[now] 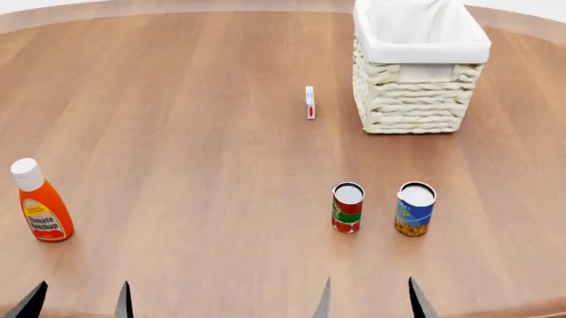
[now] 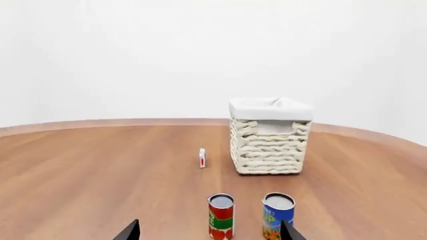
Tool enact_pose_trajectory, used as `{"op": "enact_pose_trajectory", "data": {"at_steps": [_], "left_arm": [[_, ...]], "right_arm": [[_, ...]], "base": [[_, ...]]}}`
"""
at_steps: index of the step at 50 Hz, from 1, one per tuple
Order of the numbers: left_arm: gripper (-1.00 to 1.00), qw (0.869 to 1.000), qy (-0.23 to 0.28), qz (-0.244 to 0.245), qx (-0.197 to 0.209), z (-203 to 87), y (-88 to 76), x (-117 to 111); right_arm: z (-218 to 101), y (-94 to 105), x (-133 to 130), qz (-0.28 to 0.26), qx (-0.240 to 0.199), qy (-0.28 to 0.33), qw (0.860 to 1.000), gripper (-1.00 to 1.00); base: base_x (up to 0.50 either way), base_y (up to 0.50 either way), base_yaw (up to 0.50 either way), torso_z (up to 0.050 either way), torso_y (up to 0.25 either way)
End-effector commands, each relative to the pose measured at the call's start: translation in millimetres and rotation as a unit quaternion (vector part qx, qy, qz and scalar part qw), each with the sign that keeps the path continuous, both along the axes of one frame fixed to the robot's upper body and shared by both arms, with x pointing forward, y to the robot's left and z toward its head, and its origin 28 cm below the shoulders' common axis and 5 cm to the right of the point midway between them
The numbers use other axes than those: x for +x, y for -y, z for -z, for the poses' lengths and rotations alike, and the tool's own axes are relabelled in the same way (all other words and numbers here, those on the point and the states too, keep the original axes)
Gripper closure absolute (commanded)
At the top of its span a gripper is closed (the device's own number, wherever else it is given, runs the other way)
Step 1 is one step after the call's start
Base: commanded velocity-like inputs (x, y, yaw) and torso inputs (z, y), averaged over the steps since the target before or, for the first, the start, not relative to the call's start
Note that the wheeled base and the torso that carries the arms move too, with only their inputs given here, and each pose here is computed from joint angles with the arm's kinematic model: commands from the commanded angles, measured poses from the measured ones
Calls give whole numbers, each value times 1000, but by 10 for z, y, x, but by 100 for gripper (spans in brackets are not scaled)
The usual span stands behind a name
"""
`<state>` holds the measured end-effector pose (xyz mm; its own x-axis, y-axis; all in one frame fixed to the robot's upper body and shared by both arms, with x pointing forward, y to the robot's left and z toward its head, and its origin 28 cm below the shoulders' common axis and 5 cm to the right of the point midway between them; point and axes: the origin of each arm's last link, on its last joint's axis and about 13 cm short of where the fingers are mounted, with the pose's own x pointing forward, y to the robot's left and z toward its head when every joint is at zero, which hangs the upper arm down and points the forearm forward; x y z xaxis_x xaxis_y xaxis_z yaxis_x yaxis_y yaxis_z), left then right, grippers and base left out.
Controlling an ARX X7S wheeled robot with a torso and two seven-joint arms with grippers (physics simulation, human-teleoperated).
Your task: Pick up the ketchup, and put it in the basket.
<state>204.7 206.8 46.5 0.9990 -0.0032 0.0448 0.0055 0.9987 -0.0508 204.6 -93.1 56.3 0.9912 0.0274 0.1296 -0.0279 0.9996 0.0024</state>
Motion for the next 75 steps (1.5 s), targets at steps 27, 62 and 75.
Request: {"op": "enact_pose_trajectory", "data": {"at_steps": [27,62,75], "left_arm": [[-100,991,132,-20,20,-880,-39,-263],[-100,990,138,-33,16,-924,-51,-292],[-100,990,138,-32,14,-922,-43,-294]], "right_arm": [[-1104,-1,-343,-18,7,171,985,-100],[-1065,-2,-326,-17,10,159,987,-100],[-1057,-5,-324,-18,10,158,987,-100]], "base": [[0,0,0,0,0],[300,0,0,0,0],[500,0,0,0,0]]}}
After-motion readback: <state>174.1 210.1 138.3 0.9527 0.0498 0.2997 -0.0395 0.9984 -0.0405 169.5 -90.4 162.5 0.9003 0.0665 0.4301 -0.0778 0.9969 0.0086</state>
